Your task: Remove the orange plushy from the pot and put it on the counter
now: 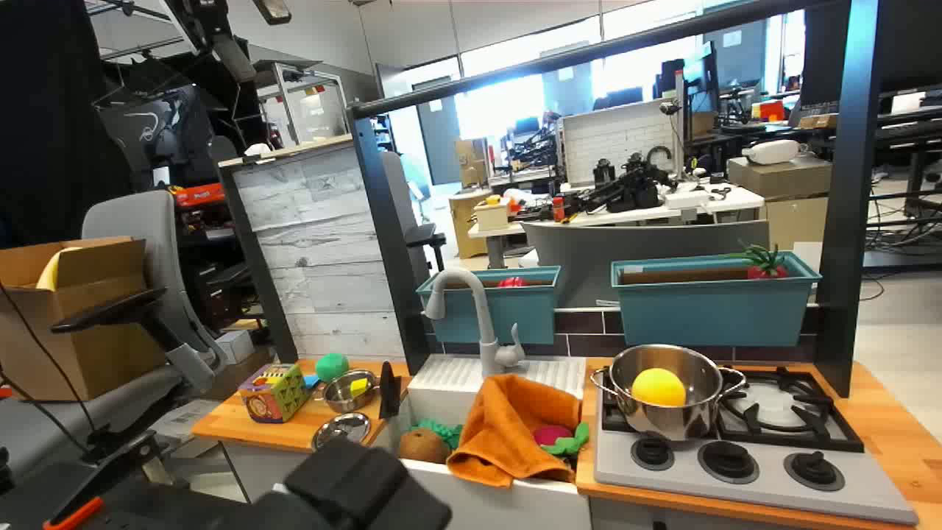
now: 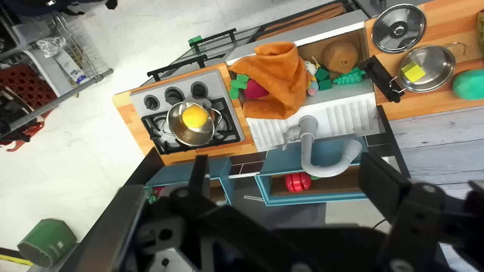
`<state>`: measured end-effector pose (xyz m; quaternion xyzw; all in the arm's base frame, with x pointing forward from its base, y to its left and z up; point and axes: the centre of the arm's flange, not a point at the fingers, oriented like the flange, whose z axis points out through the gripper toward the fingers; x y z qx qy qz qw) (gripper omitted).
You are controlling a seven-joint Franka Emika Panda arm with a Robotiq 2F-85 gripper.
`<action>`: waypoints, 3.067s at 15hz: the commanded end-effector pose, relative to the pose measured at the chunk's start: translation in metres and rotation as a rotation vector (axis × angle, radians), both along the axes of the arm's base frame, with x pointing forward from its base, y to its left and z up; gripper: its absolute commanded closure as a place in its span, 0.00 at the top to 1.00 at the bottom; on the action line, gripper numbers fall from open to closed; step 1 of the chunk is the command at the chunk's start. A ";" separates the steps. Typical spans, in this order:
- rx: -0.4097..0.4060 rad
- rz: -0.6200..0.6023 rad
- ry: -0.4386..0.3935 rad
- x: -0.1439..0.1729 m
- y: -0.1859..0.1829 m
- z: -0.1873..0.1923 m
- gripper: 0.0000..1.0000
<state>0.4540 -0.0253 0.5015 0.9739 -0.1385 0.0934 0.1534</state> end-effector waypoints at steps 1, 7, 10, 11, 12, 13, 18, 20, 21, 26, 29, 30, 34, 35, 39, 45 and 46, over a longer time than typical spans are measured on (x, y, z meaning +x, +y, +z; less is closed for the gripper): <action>0.000 0.000 -0.001 0.000 0.000 0.000 1.00; 0.000 0.000 -0.002 0.000 0.000 0.001 1.00; 0.000 0.000 -0.002 0.000 0.000 0.001 1.00; 0.000 0.000 -0.002 0.000 0.000 0.001 1.00; 0.000 0.000 -0.002 0.000 0.000 0.001 1.00; 0.000 0.000 -0.002 0.000 0.000 0.001 1.00; 0.001 0.031 0.025 0.003 -0.001 -0.002 1.00; -0.003 0.137 0.127 0.010 -0.002 -0.011 1.00; 0.000 0.179 0.158 0.013 -0.003 -0.017 1.00; -0.055 0.366 0.335 0.035 0.004 -0.056 1.00; -0.140 0.348 0.367 0.048 -0.011 -0.078 1.00; -0.164 0.333 0.372 0.052 -0.020 -0.082 1.00; -0.142 0.279 0.411 0.066 -0.082 -0.098 1.00; -0.124 0.263 0.421 0.070 -0.097 -0.102 1.00; -0.003 0.228 0.443 0.093 -0.163 -0.114 1.00; 0.345 0.143 0.302 0.149 -0.207 -0.105 1.00; 0.390 0.143 0.291 0.160 -0.208 -0.103 1.00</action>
